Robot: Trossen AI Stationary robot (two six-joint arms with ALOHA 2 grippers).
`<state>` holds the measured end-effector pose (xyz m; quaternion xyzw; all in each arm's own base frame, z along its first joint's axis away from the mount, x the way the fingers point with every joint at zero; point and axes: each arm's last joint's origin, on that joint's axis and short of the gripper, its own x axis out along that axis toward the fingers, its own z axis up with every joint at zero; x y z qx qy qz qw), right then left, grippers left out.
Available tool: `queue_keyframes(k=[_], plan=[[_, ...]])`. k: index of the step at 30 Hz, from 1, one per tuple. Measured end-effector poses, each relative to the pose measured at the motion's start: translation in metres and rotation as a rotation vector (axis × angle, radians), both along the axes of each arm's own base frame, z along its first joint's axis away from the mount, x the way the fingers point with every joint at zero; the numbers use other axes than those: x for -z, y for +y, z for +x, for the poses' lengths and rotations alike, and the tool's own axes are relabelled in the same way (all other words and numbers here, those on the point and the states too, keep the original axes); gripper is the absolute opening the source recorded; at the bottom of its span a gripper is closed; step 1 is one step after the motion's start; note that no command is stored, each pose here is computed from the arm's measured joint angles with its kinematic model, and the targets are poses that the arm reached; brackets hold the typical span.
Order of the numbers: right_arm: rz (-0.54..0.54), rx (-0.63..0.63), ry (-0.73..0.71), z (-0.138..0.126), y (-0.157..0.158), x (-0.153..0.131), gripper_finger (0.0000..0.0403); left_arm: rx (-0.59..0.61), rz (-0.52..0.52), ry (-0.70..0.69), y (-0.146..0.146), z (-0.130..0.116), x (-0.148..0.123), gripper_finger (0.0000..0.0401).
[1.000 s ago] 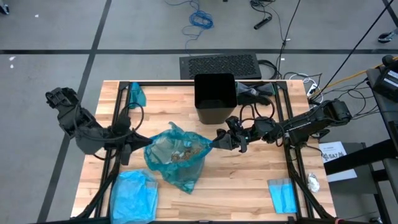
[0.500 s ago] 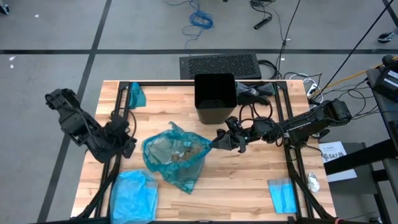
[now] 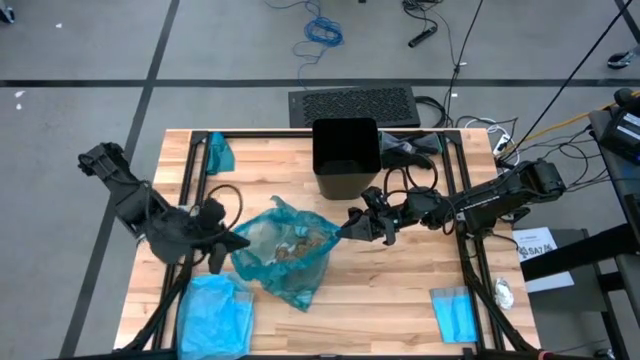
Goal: Place trash/remove bag and relplace
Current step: Close the blue trash bag
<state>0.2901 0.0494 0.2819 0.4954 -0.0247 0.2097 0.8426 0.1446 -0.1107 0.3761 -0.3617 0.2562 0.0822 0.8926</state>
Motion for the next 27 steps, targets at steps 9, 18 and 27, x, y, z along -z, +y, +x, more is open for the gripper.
queue_keyframes(k=[9, 18, 27], plan=[[-0.010, -0.021, 0.030, 0.000, 0.006, 0.003, 0.0000, -0.289, 0.025, 0.387, 0.015, -0.031, 0.033, 0.0001], [-0.020, -0.043, 0.041, -0.002, 0.014, 0.004, 0.0000, -0.453, 0.008, 0.622, 0.010, -0.031, 0.056, 0.0000], [-0.031, -0.043, 0.079, -0.001, 0.014, 0.008, 0.0000, -0.177, -0.092, -0.037, -0.021, 0.017, 0.018, 0.0000]])
